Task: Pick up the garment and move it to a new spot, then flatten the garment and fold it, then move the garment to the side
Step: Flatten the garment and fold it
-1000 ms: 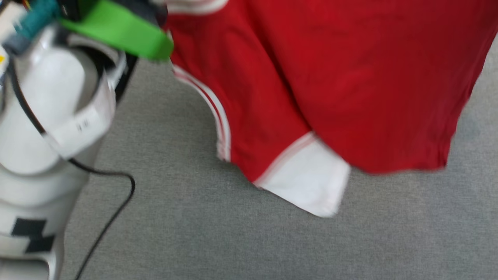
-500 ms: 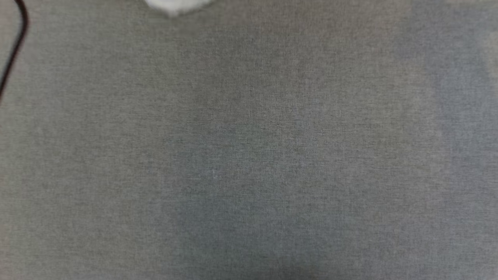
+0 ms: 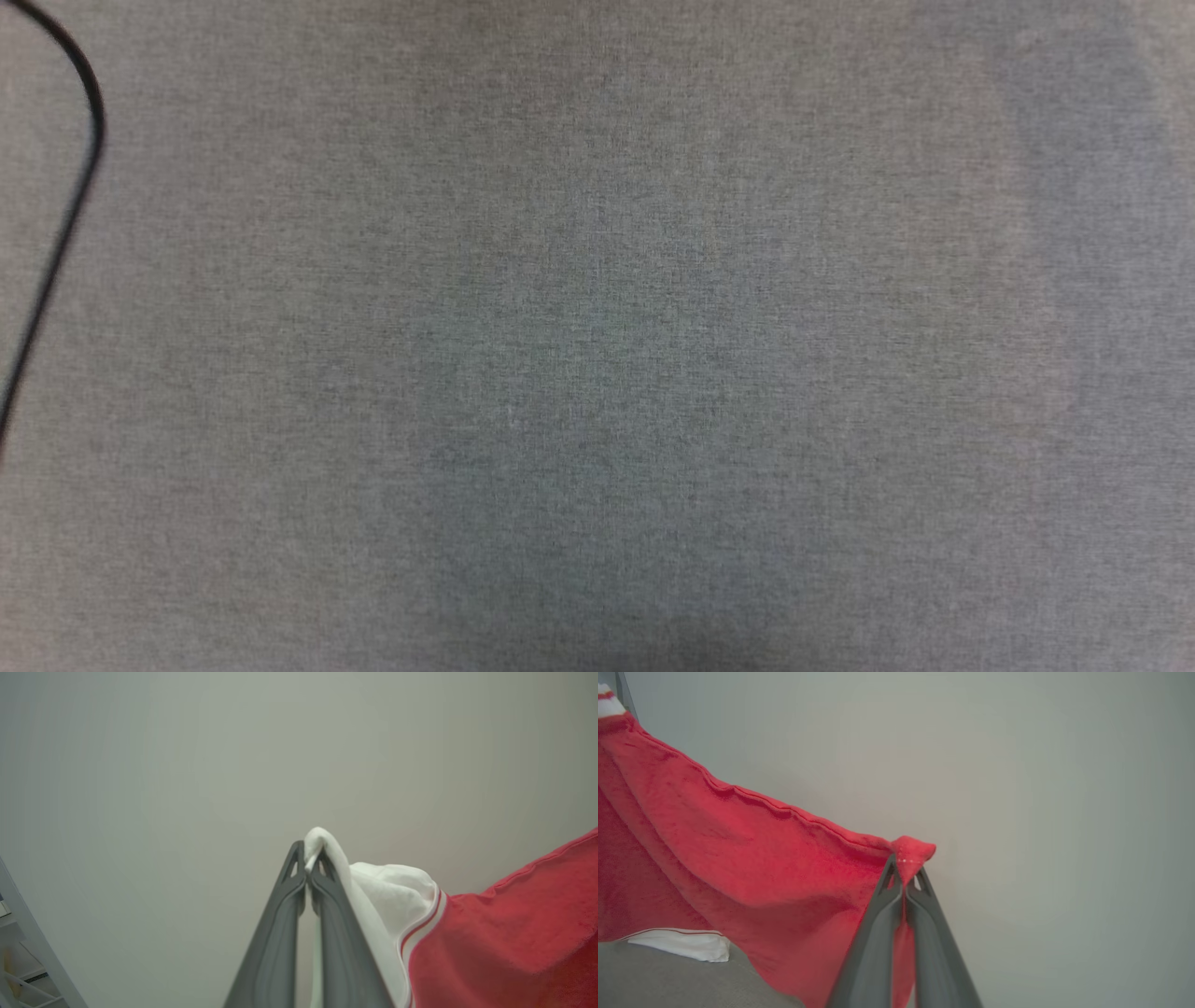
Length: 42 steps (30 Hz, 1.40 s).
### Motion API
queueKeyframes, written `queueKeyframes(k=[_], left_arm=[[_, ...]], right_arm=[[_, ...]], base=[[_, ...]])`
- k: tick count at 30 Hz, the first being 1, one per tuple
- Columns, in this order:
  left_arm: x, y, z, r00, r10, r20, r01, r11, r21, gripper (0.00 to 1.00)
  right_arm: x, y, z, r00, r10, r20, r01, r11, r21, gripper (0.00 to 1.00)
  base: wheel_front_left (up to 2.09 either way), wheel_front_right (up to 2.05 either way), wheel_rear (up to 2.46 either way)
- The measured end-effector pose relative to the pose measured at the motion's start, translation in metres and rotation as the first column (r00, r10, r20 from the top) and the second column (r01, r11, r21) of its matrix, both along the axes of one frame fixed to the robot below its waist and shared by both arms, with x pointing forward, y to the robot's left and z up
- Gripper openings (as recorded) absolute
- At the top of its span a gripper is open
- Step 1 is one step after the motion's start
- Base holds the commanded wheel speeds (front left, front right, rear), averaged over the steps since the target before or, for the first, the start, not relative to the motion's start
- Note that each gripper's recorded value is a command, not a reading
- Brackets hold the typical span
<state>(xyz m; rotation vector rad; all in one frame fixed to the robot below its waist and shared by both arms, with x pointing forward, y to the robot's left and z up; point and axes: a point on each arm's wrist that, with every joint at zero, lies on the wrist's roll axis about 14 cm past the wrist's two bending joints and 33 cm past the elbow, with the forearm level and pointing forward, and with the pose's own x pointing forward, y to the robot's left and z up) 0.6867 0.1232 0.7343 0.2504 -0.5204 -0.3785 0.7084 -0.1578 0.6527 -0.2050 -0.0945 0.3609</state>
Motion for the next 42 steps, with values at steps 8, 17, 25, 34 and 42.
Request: queueKeyframes(k=[8, 17, 25, 34, 42], left_arm=[[-0.04, 0.018, -0.098, 0.98, 0.01, -0.197, -0.016, 0.999, -0.03, 0.0], [-0.133, 0.014, -0.175, 0.928, -0.007, -0.372, -0.019, 0.998, -0.068, 0.0], [-0.237, 0.013, -0.25, 0.808, -0.004, -0.589, -0.07, 0.992, -0.102, 0.0], [-0.332, 0.034, -0.295, 0.679, 0.032, -0.734, -0.22, 0.962, -0.162, 0.0], [-0.405, 0.029, -0.313, 0.574, 0.013, -0.819, -0.31, 0.929, -0.203, 0.0]], right_arm=[[-0.052, 0.017, -0.089, 0.978, 0.08, -0.193, -0.082, 0.997, -0.005, 0.0], [-0.141, 0.005, -0.163, 0.916, 0.11, -0.385, -0.136, 0.99, -0.039, 0.0], [-0.229, -0.009, -0.212, 0.842, 0.118, -0.526, -0.139, 0.99, 0.0, 0.0], [-0.306, -0.031, -0.239, 0.791, 0.088, -0.605, -0.092, 0.995, 0.024, 0.0], [-0.375, -0.045, -0.257, 0.724, 0.069, -0.686, -0.03, 0.997, 0.069, 0.0]], base=[[0.0, 0.0, 0.0], [0.0, 0.0, 0.0], [0.0, 0.0, 0.0], [0.0, 0.0, 0.0], [0.0, 0.0, 0.0]])
